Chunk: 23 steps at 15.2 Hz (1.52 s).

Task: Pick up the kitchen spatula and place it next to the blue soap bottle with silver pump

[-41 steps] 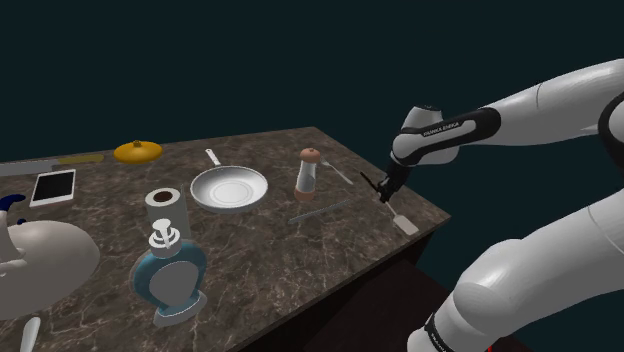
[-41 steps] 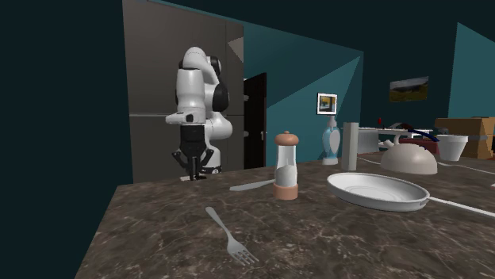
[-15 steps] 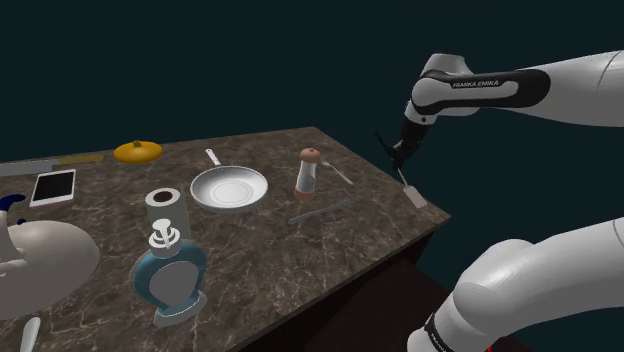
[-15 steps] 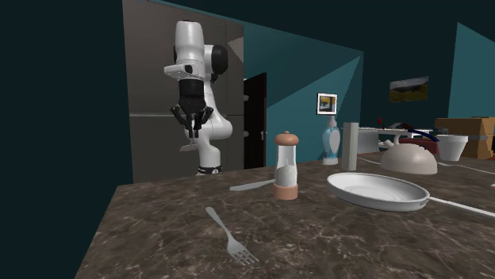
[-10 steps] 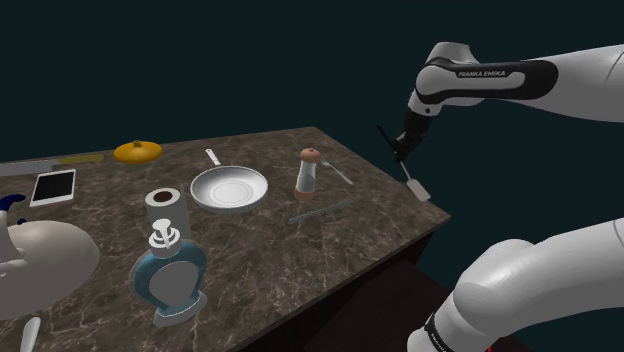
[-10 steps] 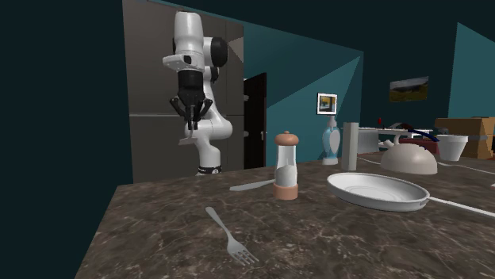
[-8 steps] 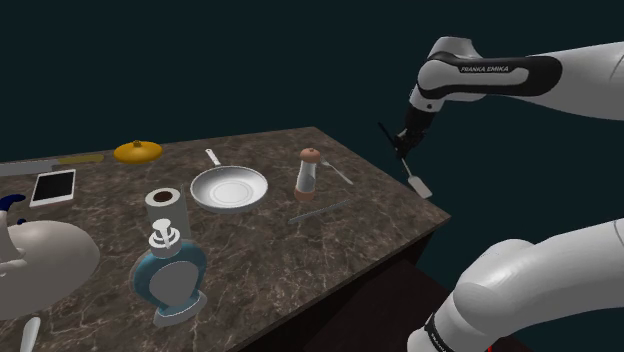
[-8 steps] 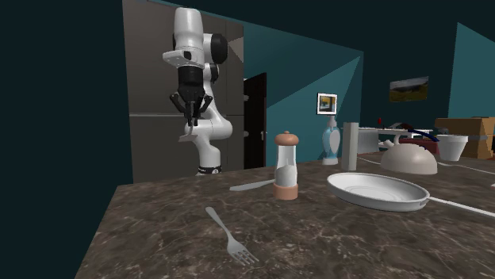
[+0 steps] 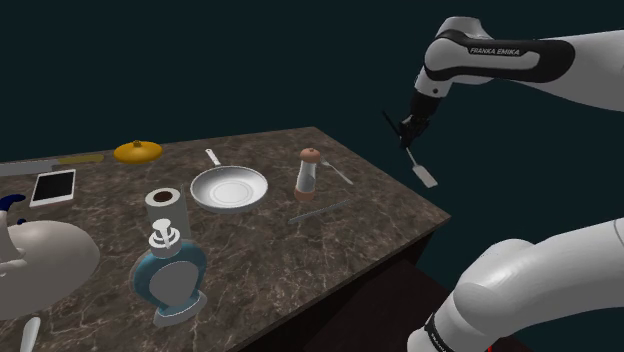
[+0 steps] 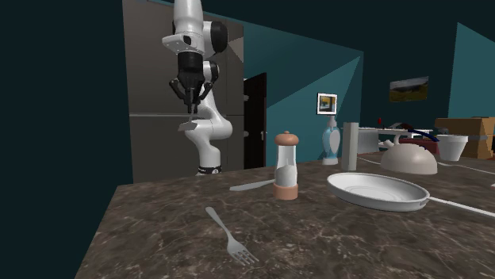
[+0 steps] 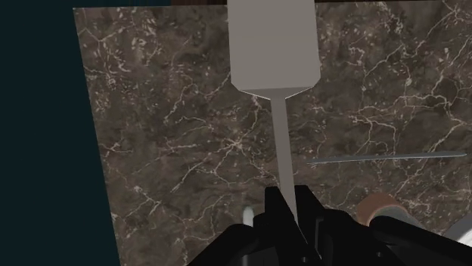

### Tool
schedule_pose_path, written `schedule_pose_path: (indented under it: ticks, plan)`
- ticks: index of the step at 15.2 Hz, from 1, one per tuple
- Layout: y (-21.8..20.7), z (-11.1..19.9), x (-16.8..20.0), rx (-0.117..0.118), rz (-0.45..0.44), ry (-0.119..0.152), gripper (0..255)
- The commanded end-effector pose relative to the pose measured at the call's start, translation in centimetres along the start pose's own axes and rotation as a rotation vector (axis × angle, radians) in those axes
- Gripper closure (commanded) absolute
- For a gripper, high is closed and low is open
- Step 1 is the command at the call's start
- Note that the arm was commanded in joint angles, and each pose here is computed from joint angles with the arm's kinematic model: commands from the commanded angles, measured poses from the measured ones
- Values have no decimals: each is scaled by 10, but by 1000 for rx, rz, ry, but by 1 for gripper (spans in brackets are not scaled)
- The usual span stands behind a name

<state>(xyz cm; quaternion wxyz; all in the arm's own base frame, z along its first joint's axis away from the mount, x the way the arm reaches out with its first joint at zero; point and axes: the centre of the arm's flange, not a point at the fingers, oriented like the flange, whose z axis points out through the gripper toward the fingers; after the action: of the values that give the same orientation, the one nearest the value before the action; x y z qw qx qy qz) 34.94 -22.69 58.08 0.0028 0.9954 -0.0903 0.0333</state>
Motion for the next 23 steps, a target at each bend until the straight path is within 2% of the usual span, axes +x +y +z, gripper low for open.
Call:
schedule_pose_path:
  ticks: [1, 13, 23]
  plan:
    - [0, -11, 1, 0, 0, 0, 255]
    - [0, -72, 5, 0, 0, 0, 255]
    - [-131, -74, -12, 0, 0, 0, 255]
